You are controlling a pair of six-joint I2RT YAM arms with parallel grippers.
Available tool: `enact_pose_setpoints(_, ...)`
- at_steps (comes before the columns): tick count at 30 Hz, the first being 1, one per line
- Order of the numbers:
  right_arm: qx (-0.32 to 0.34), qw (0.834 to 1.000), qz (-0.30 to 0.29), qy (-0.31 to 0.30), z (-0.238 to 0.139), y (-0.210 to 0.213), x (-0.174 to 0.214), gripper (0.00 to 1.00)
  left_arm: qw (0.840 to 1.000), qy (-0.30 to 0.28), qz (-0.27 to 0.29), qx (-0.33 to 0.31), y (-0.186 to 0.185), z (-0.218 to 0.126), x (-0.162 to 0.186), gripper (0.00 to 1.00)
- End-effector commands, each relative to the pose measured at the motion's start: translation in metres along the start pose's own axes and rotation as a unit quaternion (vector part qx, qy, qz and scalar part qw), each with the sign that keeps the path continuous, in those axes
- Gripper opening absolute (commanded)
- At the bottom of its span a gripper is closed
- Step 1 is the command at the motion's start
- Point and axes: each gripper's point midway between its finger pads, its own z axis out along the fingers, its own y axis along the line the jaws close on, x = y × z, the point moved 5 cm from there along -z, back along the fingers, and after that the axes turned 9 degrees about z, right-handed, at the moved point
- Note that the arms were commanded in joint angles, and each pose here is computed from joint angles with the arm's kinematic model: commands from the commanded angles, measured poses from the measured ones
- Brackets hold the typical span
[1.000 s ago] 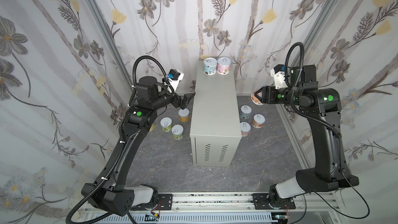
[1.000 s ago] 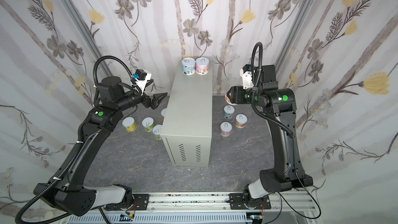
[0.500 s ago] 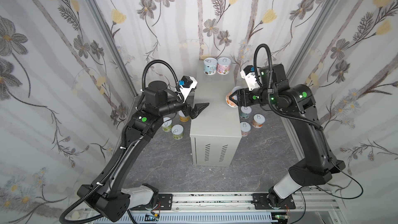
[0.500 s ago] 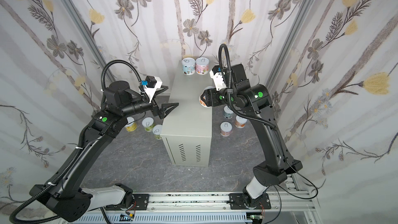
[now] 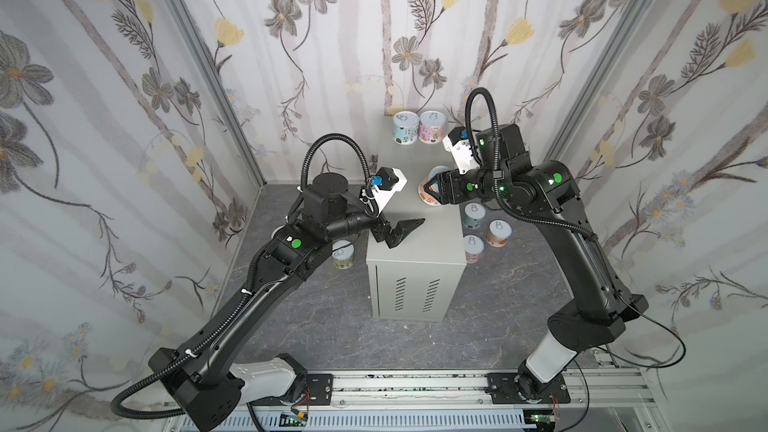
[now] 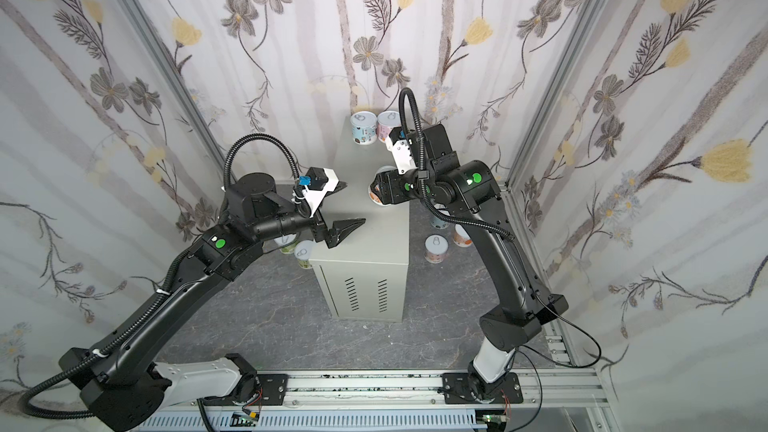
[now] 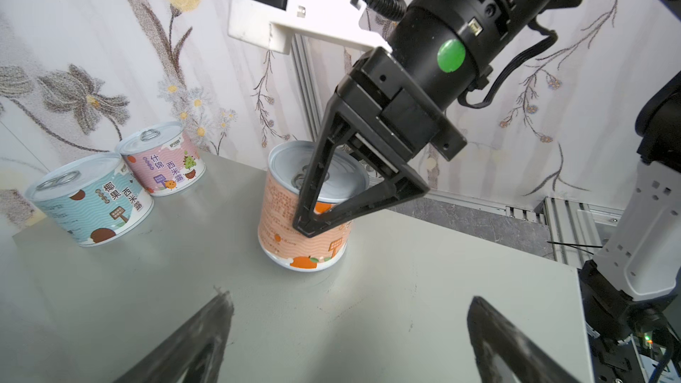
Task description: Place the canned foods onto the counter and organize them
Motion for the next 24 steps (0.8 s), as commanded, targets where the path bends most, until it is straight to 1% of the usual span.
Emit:
enact_pose_setpoints(1,-0.025,0.999,-0.017,-0.03,0.0,0.01,-0.012,0.54,1.0,-0.018,0.019,-0.006,0.002,0.004,-0.006,1.0)
enact_pose_setpoints(4,-0.028,0.999,-0.023,-0.028,0.002,0.012,-0.012,0.57,0.999,-0.023,0.023,-0.008,0.002,0.004,-0.008,1.0)
enact_pose_setpoints(5,-0.03,0.999,-0.025,-0.028,0.002,0.013,-0.012,0.58,1.0,-0.014,0.021,-0.008,0.004,0.013,-0.001,1.0)
enact_pose_setpoints(11,-0.037,0.999,-0.03,-0.021,0.006,0.016,-0.009,0.61,0.999,-0.011,0.031,-0.024,0.006,0.022,0.005,1.0)
enact_pose_setpoints(15,-0.042,0.998,-0.031,-0.026,0.003,0.017,-0.011,0.63,0.999,0.002,0.038,-0.035,0.008,0.031,0.013,1.0)
enact_pose_setpoints(18,-0.047,0.998,-0.032,-0.027,0.003,0.019,-0.012,0.64,0.998,0.001,0.046,-0.045,0.01,0.036,0.015,1.0)
enact_pose_setpoints(24,-0.049,0.998,-0.033,-0.017,0.006,0.02,-0.008,0.65,0.993,-0.006,0.068,-0.099,0.02,0.043,0.016,1.0)
